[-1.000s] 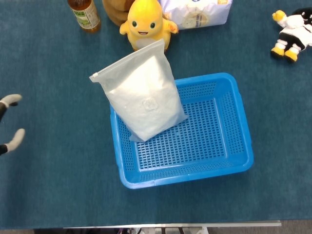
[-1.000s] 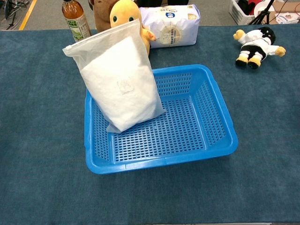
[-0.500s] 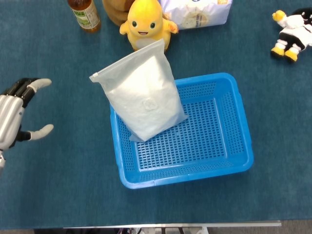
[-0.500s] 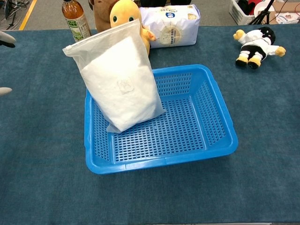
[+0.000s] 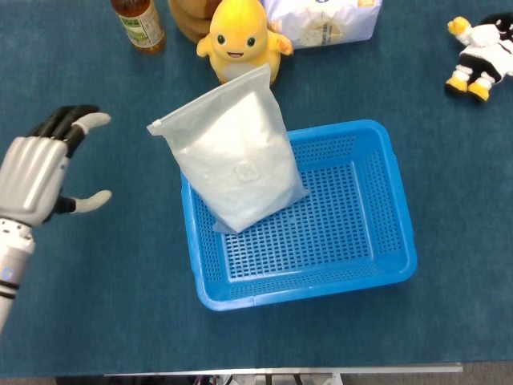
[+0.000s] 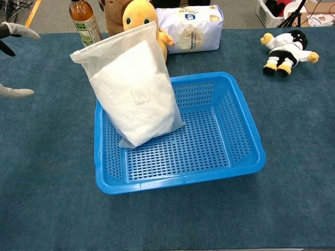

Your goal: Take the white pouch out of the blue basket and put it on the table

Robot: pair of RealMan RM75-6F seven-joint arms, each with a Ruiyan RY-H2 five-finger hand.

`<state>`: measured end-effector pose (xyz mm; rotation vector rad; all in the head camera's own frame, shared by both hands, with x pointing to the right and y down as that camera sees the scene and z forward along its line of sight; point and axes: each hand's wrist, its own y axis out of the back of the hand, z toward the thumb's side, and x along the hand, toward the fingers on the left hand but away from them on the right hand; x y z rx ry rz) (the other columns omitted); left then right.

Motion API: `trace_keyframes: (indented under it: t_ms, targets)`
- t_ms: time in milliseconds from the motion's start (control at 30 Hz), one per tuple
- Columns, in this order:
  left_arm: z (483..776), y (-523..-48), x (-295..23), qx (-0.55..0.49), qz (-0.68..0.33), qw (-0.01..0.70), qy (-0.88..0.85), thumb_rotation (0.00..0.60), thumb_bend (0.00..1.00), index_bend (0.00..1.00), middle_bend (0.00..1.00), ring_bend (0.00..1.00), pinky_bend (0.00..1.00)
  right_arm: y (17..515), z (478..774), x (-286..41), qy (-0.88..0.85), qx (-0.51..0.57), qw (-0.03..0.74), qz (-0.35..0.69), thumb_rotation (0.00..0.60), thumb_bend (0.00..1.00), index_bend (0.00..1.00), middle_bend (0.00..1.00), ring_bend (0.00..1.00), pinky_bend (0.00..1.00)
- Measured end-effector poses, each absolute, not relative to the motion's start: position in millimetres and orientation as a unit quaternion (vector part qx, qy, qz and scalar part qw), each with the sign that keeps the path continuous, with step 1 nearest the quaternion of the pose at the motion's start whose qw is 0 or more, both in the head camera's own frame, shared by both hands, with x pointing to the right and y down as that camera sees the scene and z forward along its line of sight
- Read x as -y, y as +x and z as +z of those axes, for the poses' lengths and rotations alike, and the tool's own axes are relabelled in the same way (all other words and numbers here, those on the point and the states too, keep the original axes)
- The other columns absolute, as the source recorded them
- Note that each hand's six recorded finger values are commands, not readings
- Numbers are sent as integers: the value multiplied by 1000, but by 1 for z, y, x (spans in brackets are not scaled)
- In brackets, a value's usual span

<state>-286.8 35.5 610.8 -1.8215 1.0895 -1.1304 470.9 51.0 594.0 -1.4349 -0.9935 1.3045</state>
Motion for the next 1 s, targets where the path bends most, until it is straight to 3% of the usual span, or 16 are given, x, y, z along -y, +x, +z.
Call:
trace_keyframes:
  t_ms: [1000]
  targets:
    - [618,-204,-6,-378,-402,372,-746,600,116,183,132,109,278,462,596,-68,-594,391,473,521,600,0,299,278,248,448]
